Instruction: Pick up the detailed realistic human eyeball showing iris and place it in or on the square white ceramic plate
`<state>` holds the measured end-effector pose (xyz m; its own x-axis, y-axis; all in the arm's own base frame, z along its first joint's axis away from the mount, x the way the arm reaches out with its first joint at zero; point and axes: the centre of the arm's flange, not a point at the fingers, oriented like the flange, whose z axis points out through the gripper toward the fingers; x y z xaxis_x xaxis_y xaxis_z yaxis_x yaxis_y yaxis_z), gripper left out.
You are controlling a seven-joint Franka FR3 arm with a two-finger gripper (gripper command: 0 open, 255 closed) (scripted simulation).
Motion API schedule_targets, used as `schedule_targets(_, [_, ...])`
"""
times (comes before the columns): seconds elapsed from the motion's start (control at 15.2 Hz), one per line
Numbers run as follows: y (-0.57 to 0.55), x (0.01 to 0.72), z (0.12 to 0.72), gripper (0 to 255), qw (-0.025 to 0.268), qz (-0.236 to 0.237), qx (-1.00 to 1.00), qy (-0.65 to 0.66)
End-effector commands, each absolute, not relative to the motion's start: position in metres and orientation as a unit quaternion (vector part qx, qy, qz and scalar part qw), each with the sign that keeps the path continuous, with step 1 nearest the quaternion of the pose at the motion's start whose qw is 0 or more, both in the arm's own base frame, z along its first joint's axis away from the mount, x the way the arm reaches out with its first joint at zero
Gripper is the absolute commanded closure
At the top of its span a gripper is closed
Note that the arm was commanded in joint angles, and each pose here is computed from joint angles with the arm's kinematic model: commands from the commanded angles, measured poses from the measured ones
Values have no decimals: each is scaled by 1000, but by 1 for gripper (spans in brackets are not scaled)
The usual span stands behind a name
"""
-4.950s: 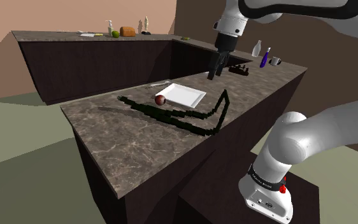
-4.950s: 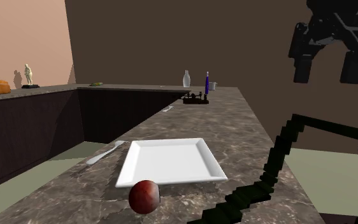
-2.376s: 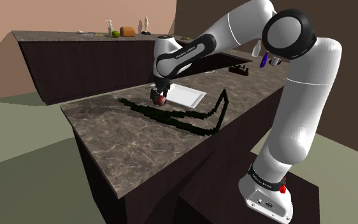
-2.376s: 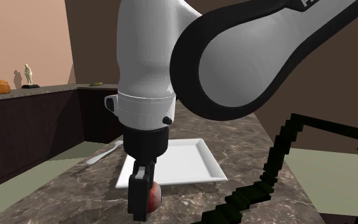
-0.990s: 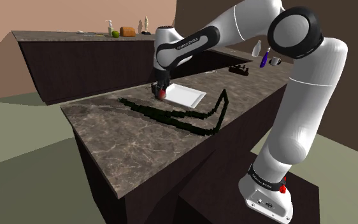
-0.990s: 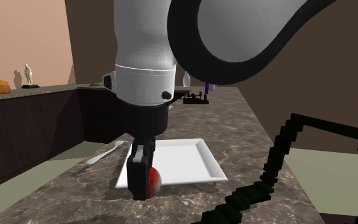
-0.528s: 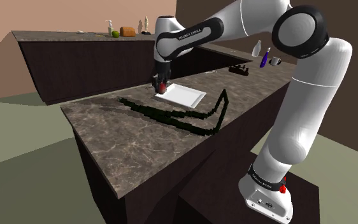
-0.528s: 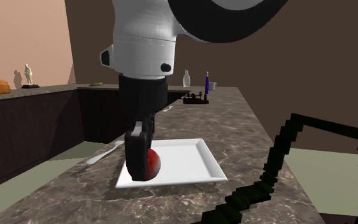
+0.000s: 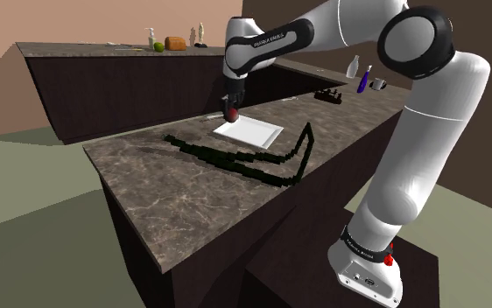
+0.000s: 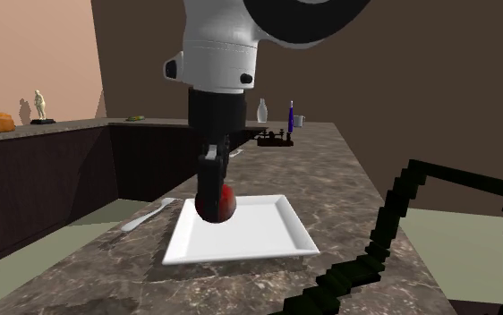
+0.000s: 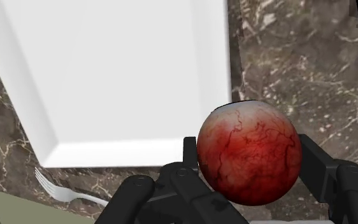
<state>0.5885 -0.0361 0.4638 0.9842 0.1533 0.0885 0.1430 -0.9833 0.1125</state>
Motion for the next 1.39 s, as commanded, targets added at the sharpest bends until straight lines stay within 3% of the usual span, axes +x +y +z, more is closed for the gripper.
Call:
schedule_targets(0.0, [-64,586,463,255,53,48,995,75])
schedule_targets(0.53, [-176,576,464,255,53,48,995,75])
schedule_targets(1.32, [-176,576,401,255,53,48,995,75])
